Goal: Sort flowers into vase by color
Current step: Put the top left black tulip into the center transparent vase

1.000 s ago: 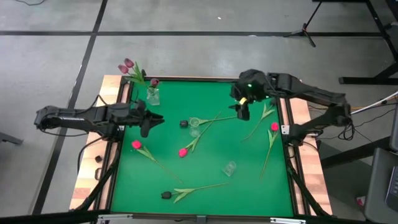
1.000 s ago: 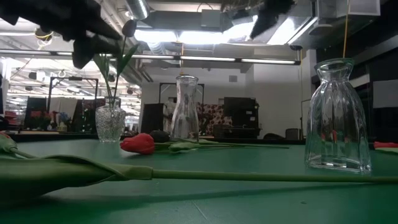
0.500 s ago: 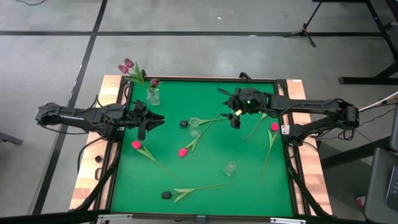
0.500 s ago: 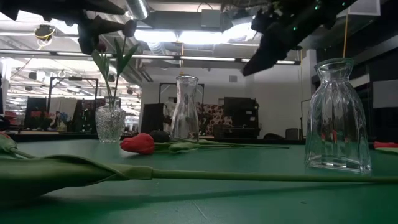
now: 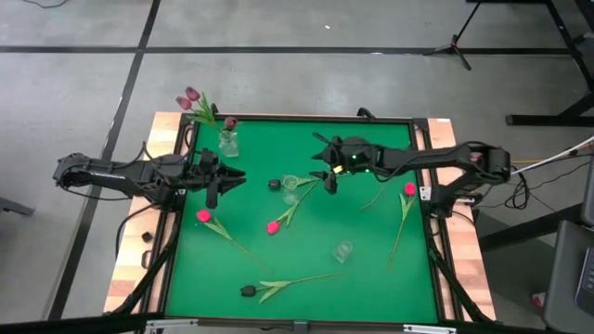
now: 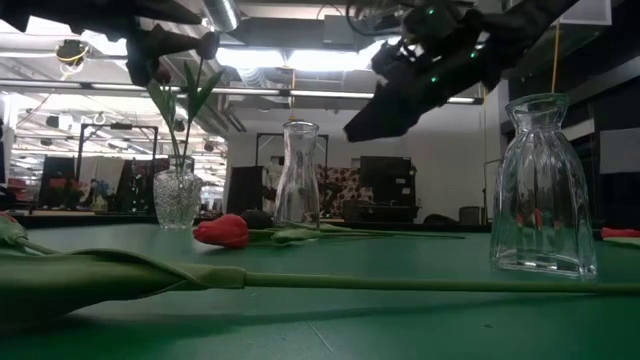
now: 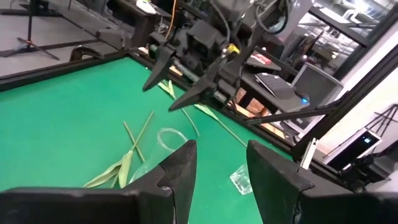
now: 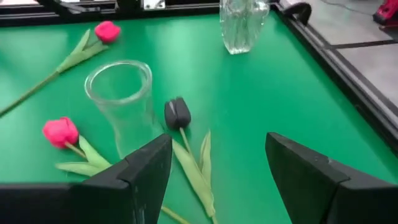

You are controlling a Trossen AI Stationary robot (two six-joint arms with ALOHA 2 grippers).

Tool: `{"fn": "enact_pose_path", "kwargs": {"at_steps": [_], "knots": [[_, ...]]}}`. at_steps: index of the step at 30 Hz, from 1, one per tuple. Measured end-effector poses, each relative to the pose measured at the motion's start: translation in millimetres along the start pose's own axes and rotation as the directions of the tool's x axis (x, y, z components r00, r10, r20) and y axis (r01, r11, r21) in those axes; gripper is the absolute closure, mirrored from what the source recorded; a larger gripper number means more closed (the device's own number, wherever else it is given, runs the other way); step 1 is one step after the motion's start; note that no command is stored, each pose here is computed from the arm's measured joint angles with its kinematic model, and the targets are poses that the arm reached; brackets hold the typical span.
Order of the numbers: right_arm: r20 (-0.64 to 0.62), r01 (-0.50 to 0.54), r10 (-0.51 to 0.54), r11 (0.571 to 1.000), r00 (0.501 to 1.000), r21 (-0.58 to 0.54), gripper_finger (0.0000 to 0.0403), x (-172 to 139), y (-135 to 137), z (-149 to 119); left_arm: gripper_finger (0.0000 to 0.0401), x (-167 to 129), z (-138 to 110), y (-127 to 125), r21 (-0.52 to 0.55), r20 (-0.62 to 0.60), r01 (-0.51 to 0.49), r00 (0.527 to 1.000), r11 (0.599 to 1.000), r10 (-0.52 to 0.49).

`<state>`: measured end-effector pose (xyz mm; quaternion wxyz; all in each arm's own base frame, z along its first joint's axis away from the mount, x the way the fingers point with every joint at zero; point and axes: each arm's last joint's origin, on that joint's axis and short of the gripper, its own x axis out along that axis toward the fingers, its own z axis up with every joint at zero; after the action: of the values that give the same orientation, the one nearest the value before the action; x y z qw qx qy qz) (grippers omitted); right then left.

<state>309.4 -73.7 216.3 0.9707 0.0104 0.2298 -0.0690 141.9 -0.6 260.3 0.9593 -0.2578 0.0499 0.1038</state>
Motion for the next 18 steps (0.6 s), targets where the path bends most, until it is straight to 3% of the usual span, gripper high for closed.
{"fn": "enact_pose_path", "kwargs": {"at_steps": [10, 18], "knots": [[-0.036, -0.002, 0.003, 1.0, 0.999, 0.023, 0.0143, 24.8, 1.5, -17.7, 0.0264, -8.2, 2.9, -8.2, 0.007, 0.019, 0.106, 0.994, 0.994, -0.107], [-0.05, -0.001, 0.004, 0.999, 0.999, 0.051, 0.0143, 47.7, 2.2, -35.8, 0.0264, -12.1, 4.5, -9.2, 0.015, 0.038, 0.114, 0.993, 0.993, -0.115]]}}
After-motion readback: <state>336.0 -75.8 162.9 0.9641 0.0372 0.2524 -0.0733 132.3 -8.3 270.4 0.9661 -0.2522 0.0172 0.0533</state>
